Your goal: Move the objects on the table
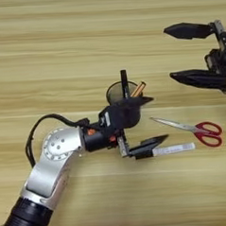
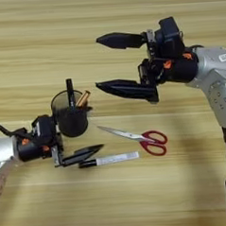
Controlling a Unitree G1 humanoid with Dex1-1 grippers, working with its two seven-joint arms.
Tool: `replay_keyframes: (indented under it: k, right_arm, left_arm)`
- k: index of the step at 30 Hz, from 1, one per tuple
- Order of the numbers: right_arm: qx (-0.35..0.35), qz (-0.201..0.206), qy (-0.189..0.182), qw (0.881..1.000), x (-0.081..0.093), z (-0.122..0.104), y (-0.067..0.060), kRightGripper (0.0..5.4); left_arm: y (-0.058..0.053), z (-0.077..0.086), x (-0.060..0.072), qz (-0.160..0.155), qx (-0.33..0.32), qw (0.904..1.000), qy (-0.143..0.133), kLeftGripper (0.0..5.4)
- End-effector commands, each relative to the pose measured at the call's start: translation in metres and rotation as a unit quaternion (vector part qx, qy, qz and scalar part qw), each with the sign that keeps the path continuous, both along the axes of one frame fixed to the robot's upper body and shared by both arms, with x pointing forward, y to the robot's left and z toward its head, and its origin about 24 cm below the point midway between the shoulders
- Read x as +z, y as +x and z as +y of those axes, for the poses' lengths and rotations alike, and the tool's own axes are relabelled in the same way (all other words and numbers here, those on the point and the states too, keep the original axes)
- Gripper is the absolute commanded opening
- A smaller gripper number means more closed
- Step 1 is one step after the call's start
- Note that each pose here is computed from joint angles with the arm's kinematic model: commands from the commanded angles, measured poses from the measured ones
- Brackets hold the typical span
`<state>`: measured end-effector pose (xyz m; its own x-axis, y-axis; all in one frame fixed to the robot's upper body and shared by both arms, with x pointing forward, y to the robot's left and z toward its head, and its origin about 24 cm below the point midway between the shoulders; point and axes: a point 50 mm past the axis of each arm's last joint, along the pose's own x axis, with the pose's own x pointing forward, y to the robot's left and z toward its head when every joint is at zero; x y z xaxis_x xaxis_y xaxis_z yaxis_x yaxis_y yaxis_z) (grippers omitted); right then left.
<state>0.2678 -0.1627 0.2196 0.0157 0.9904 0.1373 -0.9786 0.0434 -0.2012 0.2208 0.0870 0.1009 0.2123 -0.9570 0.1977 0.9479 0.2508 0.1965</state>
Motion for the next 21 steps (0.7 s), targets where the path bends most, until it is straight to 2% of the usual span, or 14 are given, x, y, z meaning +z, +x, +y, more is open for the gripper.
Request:
replay_keyframes:
  k: [1, 5, 9, 12, 14, 18, 21]
  right_arm:
    - [-0.028, -0.012, 0.012, 0.999, 0.001, -0.005, 0.002, 5.40]
    - [-0.061, -0.019, 0.023, 0.998, -0.001, -0.009, 0.005, 5.40]
    - [-0.111, -0.034, 0.022, 0.993, -0.008, -0.014, 0.007, 5.40]
    - [-0.142, -0.045, 0.015, 0.989, -0.013, -0.018, 0.006, 5.40]
    - [-0.162, -0.051, 0.014, 0.985, -0.015, -0.021, 0.006, 5.40]
    - [-0.198, -0.060, 0.010, 0.978, -0.021, -0.024, 0.003, 5.40]
    - [-0.227, -0.064, 0.002, 0.972, -0.027, -0.026, 0.001, 5.40]
  left_arm:
    - [0.006, 0.004, 0.018, -0.010, 0.030, 0.9980, -0.055, 4.93]
    - [0.014, 0.009, 0.027, -0.016, 0.076, 0.9927, -0.093, 5.37]
    - [0.021, 0.015, 0.033, -0.020, 0.120, 0.9857, -0.116, 5.37]
    - [0.024, 0.019, 0.034, -0.025, 0.141, 0.9828, -0.116, 5.37]
    - [0.025, 0.021, 0.032, -0.031, 0.156, 0.9817, -0.106, 5.37]
    - [0.028, 0.026, 0.026, -0.020, 0.183, 0.9772, -0.105, 5.37]
    - [0.033, 0.032, 0.023, -0.018, 0.221, 0.9703, -0.097, 5.37]
